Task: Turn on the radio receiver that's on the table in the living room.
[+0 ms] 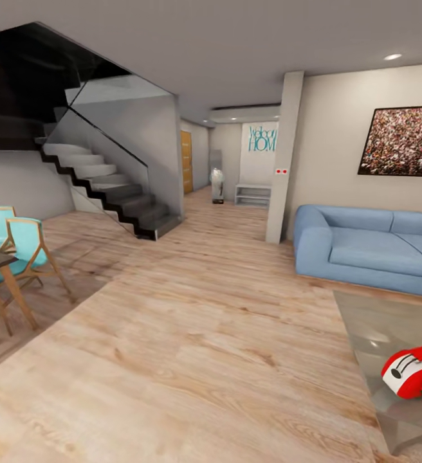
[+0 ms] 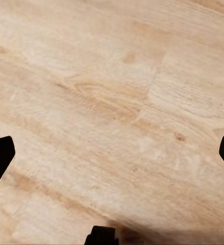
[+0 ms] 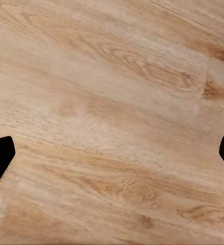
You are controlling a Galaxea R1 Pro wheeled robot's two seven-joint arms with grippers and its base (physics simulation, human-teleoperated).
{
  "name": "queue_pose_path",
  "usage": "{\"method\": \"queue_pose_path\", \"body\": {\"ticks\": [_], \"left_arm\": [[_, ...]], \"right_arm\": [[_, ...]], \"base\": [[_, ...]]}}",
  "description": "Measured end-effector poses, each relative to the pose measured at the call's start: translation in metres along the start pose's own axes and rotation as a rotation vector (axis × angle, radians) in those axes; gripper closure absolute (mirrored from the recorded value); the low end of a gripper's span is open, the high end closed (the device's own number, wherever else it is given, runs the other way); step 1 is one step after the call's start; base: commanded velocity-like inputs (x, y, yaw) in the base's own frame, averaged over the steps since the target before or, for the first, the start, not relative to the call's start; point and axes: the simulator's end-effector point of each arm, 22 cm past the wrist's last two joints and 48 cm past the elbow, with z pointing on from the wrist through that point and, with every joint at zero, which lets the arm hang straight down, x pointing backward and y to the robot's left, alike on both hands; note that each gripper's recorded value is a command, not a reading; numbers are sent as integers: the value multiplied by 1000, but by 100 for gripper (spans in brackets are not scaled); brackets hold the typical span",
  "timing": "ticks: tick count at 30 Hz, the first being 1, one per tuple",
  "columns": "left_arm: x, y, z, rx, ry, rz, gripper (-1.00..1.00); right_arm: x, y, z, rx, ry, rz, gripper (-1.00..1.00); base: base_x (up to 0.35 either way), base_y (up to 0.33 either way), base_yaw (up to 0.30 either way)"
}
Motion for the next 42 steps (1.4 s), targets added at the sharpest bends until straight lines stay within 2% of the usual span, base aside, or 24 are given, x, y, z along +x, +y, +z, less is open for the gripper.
{"method": "queue_pose_path", "body": {"ticks": [42], "left_arm": [[-6, 6, 0, -6, -15, 3, -100]], "right_arm": [[-6, -1, -1, 1, -15, 2, -100]], "base": [[261, 216, -275]]}}
